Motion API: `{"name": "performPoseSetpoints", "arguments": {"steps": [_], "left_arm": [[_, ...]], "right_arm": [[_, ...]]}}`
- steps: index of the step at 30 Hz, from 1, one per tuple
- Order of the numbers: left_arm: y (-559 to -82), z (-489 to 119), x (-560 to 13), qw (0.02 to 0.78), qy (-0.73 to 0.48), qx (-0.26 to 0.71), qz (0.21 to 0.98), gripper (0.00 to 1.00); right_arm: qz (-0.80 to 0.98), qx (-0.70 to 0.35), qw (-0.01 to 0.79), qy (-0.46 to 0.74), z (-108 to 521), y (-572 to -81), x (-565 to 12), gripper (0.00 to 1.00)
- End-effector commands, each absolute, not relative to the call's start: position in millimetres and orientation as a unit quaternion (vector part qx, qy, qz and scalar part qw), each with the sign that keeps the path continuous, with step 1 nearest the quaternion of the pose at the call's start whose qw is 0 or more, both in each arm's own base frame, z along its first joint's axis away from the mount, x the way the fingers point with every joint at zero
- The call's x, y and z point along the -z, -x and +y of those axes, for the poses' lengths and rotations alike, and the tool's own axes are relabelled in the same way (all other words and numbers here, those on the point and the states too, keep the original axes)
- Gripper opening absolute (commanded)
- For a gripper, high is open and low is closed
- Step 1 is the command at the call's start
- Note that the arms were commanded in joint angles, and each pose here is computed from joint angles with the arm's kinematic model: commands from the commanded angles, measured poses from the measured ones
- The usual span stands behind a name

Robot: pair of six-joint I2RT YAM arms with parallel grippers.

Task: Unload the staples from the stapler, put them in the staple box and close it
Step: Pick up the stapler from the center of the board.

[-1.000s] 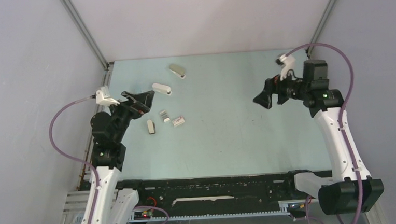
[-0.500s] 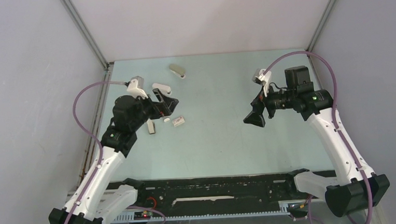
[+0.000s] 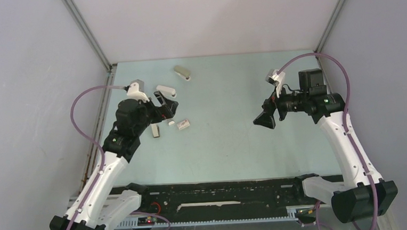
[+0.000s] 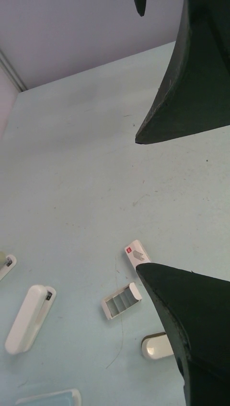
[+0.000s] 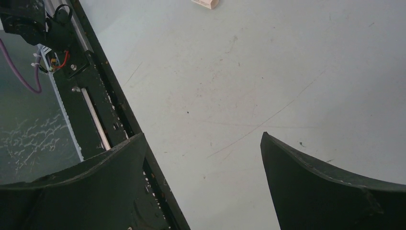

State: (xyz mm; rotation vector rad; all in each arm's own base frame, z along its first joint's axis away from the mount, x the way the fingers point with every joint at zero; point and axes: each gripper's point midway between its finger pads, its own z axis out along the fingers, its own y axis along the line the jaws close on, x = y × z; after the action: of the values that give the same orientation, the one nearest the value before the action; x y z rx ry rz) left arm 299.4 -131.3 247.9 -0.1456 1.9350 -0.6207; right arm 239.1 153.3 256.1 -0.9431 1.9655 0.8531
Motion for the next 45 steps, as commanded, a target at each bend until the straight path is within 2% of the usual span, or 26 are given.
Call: {"name": "performPoseSetpoints", "arguments": {"steps": [1, 45], "left_arm": [[-300.7, -117.7, -269.7, 0.568, 0.070, 0.237, 0.785, 1.00], [-310.1, -72.7, -234.9, 0.550, 0.182, 0.195, 0.792, 1.00]], "right_arm": [[0.771, -0.352, 0.397, 0.353, 153.3, -243.3, -259.4, 1.00], [0.806, -0.376, 0.395, 0.231, 118.5, -268.9, -249.1, 0.99]]}}
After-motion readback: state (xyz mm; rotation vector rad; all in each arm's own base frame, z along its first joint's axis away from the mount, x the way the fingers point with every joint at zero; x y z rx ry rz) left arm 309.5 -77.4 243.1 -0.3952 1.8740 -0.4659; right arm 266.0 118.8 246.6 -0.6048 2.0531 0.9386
